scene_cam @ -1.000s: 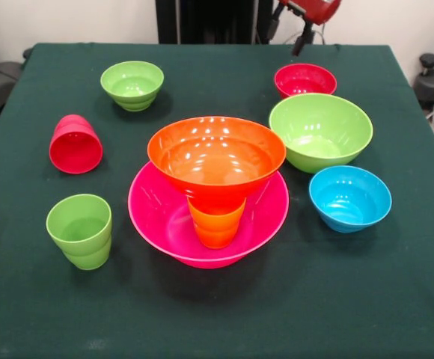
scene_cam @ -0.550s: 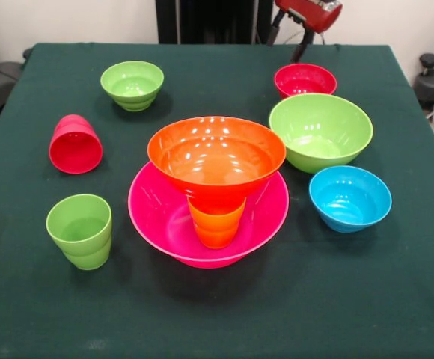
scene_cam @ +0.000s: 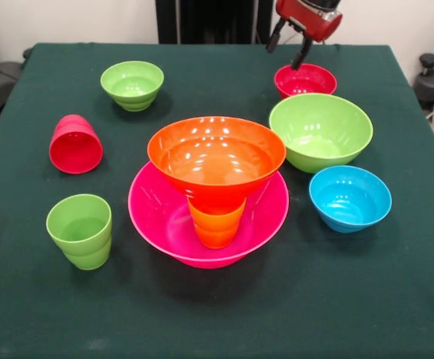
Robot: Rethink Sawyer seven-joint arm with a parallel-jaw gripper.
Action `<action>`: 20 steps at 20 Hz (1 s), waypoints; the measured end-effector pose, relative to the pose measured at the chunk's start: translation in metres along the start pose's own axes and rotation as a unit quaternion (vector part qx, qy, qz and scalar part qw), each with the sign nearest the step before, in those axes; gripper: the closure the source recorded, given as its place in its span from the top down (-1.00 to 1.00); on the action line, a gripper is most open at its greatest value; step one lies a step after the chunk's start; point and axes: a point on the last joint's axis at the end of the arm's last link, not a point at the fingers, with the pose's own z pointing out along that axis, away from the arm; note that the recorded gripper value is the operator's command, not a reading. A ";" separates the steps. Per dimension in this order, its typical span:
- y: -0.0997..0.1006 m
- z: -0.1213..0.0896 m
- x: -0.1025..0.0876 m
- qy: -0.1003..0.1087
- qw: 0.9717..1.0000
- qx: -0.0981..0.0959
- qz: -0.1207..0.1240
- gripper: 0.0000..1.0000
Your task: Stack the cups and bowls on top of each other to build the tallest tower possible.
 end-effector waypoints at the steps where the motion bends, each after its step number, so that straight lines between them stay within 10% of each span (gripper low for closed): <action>1: 0.001 0.000 0.000 0.000 1.000 0.000 0.001 1.00; 20: 0.036 0.003 0.009 -0.007 1.000 -0.012 0.012 1.00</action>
